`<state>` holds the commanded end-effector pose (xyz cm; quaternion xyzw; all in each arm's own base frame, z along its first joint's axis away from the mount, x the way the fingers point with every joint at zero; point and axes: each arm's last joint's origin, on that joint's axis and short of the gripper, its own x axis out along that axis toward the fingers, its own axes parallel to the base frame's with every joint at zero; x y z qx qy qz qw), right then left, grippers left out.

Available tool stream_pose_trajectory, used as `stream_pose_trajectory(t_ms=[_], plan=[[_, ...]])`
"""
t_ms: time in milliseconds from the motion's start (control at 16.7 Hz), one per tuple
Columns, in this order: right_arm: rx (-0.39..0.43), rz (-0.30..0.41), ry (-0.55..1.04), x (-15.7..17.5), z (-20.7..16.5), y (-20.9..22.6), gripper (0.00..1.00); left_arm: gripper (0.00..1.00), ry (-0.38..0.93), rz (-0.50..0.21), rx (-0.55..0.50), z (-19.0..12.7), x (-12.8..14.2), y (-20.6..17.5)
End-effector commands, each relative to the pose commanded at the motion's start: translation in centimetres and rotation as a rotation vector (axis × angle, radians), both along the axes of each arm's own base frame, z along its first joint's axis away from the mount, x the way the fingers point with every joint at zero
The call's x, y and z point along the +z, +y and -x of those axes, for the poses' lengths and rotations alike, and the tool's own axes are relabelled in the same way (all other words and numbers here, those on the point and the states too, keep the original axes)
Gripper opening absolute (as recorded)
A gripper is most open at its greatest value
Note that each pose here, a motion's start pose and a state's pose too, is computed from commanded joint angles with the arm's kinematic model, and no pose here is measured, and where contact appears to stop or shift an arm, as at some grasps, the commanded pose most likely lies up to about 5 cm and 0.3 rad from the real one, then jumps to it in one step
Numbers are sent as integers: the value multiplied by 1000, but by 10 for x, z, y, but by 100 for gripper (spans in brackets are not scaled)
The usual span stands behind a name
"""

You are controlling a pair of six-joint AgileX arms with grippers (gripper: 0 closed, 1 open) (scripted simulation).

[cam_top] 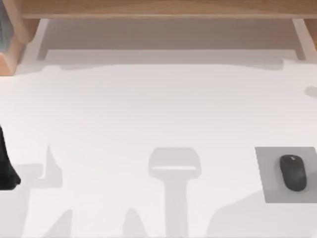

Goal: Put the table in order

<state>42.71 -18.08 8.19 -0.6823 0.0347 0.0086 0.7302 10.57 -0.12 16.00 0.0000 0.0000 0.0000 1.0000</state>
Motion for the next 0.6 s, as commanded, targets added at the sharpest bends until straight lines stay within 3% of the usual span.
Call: stream_pose_trajectory(t_ms=[240, 420, 600], plan=[[-32, -166, 13, 45, 11, 23, 100, 100, 0, 0, 0, 0, 0, 0], [-46, -346, 4, 101, 37, 56, 100, 100, 0, 0, 0, 0, 0, 0], [-44, -547, -30, 158, 87, 96, 100, 100, 0, 0, 0, 0, 0, 0]])
